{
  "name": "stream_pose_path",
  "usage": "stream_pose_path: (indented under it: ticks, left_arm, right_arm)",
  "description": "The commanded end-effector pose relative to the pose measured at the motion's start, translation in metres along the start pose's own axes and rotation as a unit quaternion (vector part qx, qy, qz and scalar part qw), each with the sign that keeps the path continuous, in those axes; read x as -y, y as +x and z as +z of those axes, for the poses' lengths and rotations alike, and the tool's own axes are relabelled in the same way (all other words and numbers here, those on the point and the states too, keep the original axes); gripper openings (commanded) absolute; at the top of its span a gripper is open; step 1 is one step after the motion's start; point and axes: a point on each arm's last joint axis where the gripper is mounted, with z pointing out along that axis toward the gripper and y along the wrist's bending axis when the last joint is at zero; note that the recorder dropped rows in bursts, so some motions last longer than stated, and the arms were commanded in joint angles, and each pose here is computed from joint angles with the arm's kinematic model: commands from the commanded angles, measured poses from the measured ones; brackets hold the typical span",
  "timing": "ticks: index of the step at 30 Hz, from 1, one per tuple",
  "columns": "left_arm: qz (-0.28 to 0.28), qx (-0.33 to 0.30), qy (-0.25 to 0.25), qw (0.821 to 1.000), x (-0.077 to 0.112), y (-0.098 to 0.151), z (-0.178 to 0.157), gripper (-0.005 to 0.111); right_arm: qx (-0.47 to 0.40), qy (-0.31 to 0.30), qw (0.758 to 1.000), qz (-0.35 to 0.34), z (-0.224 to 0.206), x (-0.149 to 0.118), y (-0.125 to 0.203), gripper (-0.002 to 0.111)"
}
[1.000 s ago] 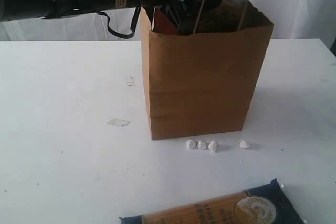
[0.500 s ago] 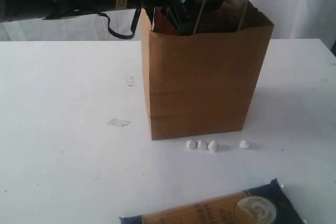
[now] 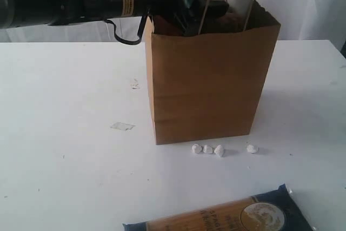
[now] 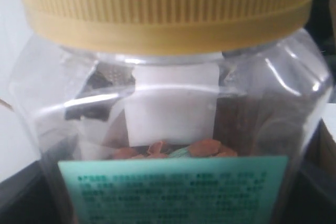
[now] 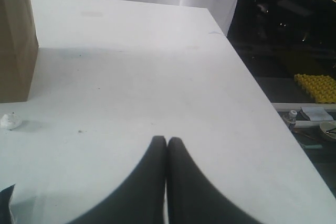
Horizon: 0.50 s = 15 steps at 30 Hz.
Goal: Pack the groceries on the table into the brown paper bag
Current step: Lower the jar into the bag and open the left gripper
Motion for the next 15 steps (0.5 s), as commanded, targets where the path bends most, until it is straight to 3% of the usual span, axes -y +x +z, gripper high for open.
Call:
stream_pose_path:
  ticks: [1, 4, 15]
  left_arm:
    - [-0.029, 0.022, 0.009, 0.999, 0.0017, -0.0111, -0.0015, 0.063]
    - [-0.029, 0.026, 0.015, 0.999, 0.0027, -0.0119, -0.0015, 0.070]
    - [-0.028, 0.040, 0.038, 0.998, 0.0068, -0.0146, -0.0019, 0.069]
  right_arm:
    - [0.007, 0.002, 1.000, -0.004, -0.0003, 0.0002, -0.0008, 0.000]
    - [0.007, 0.002, 1.000, -0.004, -0.0003, 0.0002, -0.0006, 0.000]
    - [0.007, 0.002, 1.000, -0.004, -0.0003, 0.0002, -0.0008, 0.000]
